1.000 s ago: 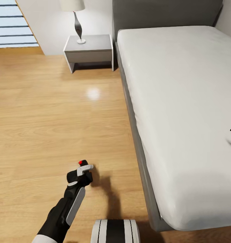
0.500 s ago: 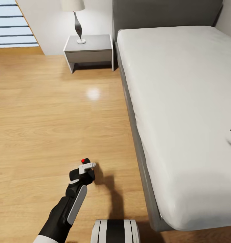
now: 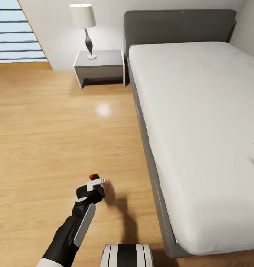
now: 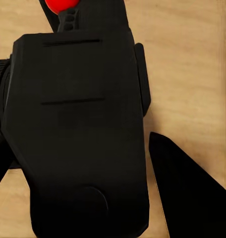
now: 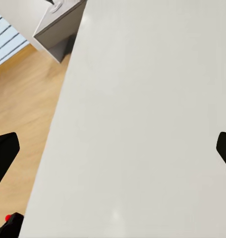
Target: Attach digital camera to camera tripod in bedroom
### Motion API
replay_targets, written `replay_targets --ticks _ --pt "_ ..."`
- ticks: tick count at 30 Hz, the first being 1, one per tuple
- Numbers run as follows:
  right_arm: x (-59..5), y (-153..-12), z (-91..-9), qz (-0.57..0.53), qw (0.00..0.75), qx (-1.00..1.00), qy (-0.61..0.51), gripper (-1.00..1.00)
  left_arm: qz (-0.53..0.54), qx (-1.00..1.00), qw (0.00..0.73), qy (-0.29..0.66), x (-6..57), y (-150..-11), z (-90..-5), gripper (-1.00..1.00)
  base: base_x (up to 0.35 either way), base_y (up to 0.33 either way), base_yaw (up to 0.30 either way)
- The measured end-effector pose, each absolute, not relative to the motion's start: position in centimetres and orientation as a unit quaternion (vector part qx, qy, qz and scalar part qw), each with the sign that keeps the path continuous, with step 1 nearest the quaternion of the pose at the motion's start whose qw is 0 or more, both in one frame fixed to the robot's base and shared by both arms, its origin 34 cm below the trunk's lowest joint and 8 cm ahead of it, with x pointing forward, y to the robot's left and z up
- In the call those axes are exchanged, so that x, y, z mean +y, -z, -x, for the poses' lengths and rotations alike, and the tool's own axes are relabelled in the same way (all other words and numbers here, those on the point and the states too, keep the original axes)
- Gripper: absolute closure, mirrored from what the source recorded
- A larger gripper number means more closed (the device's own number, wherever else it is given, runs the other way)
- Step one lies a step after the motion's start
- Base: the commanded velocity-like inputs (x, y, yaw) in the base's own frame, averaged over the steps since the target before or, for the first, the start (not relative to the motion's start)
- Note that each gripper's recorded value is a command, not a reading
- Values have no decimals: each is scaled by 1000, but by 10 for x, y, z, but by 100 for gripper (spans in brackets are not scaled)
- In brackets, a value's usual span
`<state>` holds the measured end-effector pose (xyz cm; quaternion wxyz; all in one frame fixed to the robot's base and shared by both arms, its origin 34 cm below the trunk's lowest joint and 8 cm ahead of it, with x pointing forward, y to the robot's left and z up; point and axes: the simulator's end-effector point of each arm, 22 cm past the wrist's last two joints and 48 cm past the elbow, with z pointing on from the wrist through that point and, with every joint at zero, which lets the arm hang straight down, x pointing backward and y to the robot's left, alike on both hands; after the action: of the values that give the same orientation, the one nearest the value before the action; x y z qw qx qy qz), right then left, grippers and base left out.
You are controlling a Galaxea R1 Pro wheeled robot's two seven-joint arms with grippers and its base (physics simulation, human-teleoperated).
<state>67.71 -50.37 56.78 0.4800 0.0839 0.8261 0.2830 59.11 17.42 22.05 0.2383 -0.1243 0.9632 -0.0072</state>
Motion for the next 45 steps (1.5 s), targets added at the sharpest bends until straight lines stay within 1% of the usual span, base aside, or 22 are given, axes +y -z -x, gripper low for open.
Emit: replay_targets --ticks 14,18,24,31,45 --pt "-502 -595 -672 -79 497 817 -283 -100 143 954 261 35 167 -252 -606 100 0 0 0" --pt "-473 -600 -667 -69 502 794 -335 -100 144 951 270 41 165 -263 -611 100 0 0 0" --pt "-462 -619 -661 -54 513 777 -360 -100 144 946 287 45 165 -282 -620 100 0 0 0" --pt "-458 -636 -656 -45 525 766 -368 -100 144 941 302 48 165 -300 -627 100 0 0 0" --pt "-457 -641 -633 -47 521 769 -367 -100 142 932 329 52 165 -334 -638 100 0 0 0"
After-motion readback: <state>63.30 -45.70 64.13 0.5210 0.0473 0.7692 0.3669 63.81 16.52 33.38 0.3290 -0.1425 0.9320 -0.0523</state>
